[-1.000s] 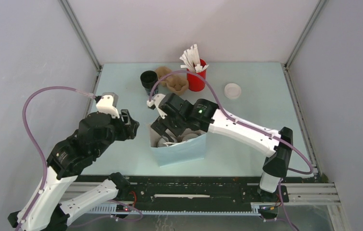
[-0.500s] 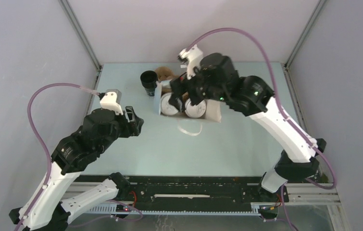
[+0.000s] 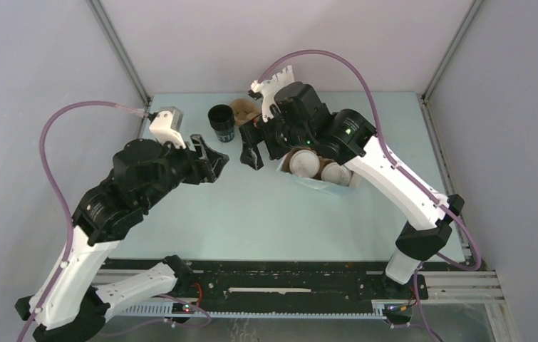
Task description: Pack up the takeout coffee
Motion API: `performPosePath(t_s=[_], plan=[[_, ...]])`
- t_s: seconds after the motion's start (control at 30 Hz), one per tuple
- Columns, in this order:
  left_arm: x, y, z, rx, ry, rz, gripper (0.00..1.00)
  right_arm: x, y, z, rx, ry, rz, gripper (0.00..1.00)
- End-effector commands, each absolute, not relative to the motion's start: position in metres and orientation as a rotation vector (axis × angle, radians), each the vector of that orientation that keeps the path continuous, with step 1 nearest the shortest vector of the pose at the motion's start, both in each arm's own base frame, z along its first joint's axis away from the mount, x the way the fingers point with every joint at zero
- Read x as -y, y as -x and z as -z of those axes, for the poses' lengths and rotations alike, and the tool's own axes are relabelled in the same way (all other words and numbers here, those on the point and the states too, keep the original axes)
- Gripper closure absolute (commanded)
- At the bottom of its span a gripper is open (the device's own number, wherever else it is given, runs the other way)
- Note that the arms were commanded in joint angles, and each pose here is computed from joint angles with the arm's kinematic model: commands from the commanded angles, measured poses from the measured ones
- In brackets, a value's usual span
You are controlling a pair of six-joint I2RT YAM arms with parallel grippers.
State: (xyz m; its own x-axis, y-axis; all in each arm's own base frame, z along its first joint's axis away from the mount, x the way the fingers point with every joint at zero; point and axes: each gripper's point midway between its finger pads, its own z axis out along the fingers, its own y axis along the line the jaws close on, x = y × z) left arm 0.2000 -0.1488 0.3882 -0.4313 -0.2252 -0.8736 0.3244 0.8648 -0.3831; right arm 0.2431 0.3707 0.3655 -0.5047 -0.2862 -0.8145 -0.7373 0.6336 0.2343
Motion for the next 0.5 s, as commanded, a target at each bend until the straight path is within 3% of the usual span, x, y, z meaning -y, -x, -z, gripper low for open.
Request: performPosePath(t_s=[0.0, 0.17, 0.47], plan=[[0.149, -0.205, -0.382, -1.932, -0.038, 0.611, 0.31, -0.372, -0.230, -0.378, -2.069, 0.779, -0.827, 0.01], [0.152, -0.205, -0.360, -1.979, -0.030, 0.622, 0.27, -0.367, -0.230, -0.372, -2.088, 0.748, -0.805, 0.00], [0.160, -0.216, -0.349, -2.023, -0.061, 0.610, 0.24, -0.344, -0.241, -0.421, -2.016, 0.667, -0.785, 0.00]])
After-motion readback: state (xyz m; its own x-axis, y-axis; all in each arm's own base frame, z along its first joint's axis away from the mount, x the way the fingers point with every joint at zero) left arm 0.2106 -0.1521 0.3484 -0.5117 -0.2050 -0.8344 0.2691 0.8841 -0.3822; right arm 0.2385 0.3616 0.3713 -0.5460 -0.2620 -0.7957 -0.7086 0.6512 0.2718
